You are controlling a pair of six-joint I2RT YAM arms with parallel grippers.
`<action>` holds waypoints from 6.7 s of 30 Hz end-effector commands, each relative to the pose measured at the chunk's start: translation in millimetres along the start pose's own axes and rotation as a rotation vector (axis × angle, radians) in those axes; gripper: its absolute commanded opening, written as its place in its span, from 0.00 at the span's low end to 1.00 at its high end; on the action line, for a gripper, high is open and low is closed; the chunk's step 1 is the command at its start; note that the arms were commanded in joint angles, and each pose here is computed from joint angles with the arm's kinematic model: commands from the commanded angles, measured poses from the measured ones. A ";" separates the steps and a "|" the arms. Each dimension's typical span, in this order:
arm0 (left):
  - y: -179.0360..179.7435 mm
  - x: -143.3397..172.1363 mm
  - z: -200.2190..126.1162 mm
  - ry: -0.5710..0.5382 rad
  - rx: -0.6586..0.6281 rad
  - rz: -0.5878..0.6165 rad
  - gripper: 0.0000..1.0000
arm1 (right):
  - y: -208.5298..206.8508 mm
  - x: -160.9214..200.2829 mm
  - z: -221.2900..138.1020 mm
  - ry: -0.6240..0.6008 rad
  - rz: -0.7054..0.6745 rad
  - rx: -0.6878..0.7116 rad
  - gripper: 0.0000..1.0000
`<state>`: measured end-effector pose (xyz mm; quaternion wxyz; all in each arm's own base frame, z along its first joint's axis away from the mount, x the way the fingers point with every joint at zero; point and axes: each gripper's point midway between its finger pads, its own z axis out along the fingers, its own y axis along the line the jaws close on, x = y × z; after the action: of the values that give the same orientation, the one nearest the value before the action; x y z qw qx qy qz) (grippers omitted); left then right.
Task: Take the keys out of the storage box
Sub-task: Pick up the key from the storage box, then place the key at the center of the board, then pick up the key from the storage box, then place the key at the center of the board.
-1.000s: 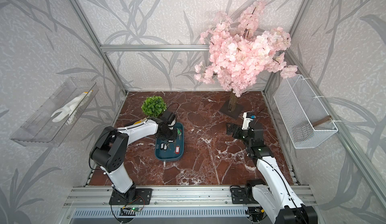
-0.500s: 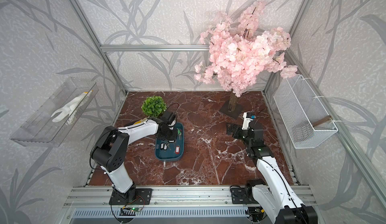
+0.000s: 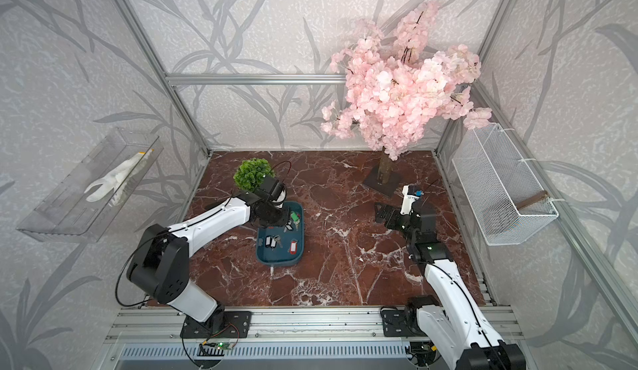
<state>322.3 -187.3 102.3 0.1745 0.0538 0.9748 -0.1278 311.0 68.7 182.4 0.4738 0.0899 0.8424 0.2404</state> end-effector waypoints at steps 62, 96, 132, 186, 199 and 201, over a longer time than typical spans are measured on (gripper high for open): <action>-96.6 -155.5 34.3 -0.120 0.003 0.151 0.46 | 6.6 -13.8 -29.8 -0.069 -0.074 0.022 0.99; 15.1 -38.7 47.6 -0.059 -0.237 -0.146 0.37 | -1.3 -5.0 -9.4 -0.042 -0.033 0.019 0.99; 34.0 -19.0 87.6 0.033 -0.304 -0.144 0.11 | -1.0 -6.9 -7.5 -0.045 -0.023 0.018 0.99; -100.7 -60.8 49.5 -0.041 -0.084 0.164 0.00 | -0.9 -13.4 -21.7 -0.071 -0.055 0.047 0.99; -111.3 -56.3 99.2 0.042 -0.054 0.168 0.00 | -2.0 -10.9 -20.0 -0.067 -0.044 0.045 0.99; -115.2 -55.1 105.9 0.057 -0.039 0.167 0.00 | -1.9 -10.6 -19.8 -0.067 -0.041 0.044 0.99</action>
<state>393.5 -321.6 61.0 0.1744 0.1218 0.9733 -0.0858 299.9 57.6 192.0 0.4968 0.0898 0.8372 0.2102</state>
